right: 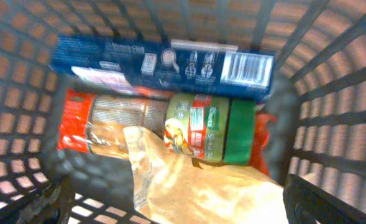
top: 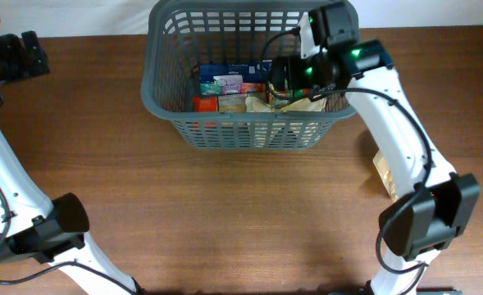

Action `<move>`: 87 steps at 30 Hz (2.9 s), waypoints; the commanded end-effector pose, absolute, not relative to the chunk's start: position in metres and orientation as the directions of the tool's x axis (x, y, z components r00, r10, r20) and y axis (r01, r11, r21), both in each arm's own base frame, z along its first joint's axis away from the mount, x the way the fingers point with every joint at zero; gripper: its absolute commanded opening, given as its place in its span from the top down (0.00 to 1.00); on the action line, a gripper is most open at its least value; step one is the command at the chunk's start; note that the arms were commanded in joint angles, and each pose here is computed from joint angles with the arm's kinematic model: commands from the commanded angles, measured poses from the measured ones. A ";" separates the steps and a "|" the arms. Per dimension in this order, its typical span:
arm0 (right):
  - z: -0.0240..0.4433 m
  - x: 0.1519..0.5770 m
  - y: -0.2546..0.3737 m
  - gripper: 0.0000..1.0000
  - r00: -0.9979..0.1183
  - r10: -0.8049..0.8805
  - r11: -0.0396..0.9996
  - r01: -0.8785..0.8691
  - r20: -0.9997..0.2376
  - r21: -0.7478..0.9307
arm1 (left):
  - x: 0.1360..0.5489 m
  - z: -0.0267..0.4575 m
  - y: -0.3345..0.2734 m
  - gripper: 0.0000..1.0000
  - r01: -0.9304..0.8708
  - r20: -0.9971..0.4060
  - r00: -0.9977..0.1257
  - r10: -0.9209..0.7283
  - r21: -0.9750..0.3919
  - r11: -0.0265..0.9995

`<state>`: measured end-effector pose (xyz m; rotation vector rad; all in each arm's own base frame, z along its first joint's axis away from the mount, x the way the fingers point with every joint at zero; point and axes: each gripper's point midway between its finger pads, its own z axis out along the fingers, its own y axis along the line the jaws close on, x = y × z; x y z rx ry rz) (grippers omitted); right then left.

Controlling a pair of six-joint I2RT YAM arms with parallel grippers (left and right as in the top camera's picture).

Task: Pack container
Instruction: 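Release the jar into the basket and withdraw the right gripper, then reach the right gripper to the crumpled snack bag and grasp it, then lift the snack bag with the right gripper and carry it into the basket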

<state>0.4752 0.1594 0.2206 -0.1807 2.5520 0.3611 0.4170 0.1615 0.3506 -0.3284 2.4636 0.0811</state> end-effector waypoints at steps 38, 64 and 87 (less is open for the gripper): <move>0.128 0.337 -0.132 0.10 -0.927 0.374 0.896 0.351 -0.034 0.271 | 0.416 0.350 0.162 0.01 -0.265 -0.608 -0.761 -0.229 -0.030 0.964; 0.039 0.295 -0.117 0.06 -0.914 0.388 0.919 0.394 0.117 0.025 | 0.416 0.350 0.162 0.01 -0.265 -0.608 -0.761 -0.229 -0.030 0.964; 0.114 0.321 -0.102 0.77 -0.859 0.504 0.856 0.484 -0.089 0.182 | 0.416 0.350 0.162 0.01 -0.266 -0.608 -0.761 -0.229 -0.030 0.964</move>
